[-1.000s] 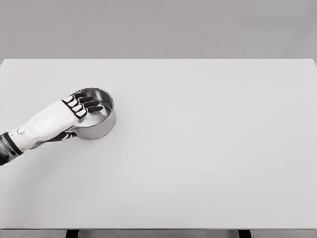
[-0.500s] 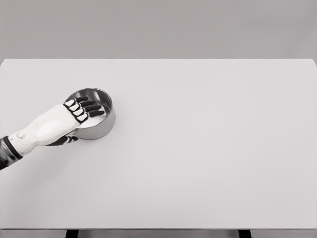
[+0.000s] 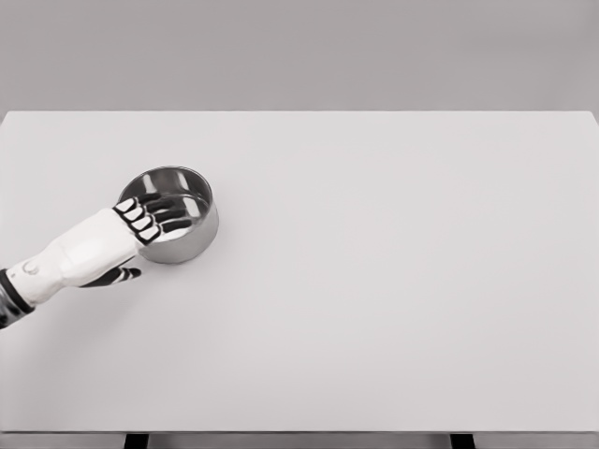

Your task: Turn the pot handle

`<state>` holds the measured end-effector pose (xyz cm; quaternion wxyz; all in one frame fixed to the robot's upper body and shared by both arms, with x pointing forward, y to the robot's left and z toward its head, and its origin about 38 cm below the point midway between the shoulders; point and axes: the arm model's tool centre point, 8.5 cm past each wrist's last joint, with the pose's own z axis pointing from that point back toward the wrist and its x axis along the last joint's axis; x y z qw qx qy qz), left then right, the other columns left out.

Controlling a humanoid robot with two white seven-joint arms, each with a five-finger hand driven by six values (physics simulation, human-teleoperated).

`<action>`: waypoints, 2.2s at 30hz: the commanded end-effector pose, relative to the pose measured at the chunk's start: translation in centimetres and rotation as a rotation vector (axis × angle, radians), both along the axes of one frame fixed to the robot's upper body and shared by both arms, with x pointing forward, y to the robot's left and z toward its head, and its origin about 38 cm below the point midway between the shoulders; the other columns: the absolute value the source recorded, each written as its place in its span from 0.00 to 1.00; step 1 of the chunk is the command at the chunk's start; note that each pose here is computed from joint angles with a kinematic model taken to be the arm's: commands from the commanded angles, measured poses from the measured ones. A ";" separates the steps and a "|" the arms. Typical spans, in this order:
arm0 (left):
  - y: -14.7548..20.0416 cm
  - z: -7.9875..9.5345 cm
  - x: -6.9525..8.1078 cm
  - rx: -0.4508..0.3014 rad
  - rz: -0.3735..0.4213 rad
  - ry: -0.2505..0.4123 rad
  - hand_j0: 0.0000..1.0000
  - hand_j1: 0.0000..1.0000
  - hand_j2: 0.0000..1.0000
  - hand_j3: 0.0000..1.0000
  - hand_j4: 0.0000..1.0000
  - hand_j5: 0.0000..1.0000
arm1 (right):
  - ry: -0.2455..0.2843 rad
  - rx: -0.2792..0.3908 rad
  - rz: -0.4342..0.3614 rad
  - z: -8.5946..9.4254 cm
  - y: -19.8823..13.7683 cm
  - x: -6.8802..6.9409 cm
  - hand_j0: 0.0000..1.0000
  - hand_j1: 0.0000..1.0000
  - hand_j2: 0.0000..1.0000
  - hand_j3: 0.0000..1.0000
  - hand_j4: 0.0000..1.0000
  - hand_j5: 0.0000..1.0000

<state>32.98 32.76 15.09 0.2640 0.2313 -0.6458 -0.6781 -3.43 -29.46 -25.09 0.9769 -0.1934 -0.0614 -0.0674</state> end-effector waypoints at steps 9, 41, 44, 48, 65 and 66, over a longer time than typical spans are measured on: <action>4.7 1.8 0.7 0.015 0.122 -0.030 1.00 1.00 1.00 1.00 1.00 1.00 | 0.000 0.000 -0.001 0.0 0.0 0.0 1.00 1.00 1.00 1.00 1.00 1.00; 11.6 4.6 3.9 0.024 0.324 -0.092 1.00 1.00 1.00 1.00 1.00 1.00 | 0.000 0.000 -0.001 0.0 0.0 0.0 1.00 1.00 1.00 1.00 1.00 1.00; 12.1 4.6 4.3 0.021 0.341 -0.092 1.00 1.00 1.00 1.00 1.00 1.00 | 0.000 -0.002 -0.001 0.0 0.0 0.0 1.00 1.00 1.00 1.00 1.00 1.00; 12.1 4.8 4.4 0.022 0.340 -0.097 1.00 1.00 1.00 1.00 1.00 1.00 | 0.000 0.000 -0.001 0.0 0.0 0.0 1.00 1.00 1.00 1.00 1.00 1.00; 12.9 4.8 4.9 0.024 0.366 -0.096 1.00 1.00 1.00 1.00 1.00 1.00 | 0.000 -0.002 -0.001 0.0 0.0 0.0 1.00 1.00 1.00 1.00 1.00 1.00; 12.9 4.8 4.9 0.024 0.366 -0.096 1.00 1.00 1.00 1.00 1.00 1.00 | 0.000 0.000 -0.001 0.0 0.0 0.0 1.00 1.00 1.00 1.00 1.00 1.00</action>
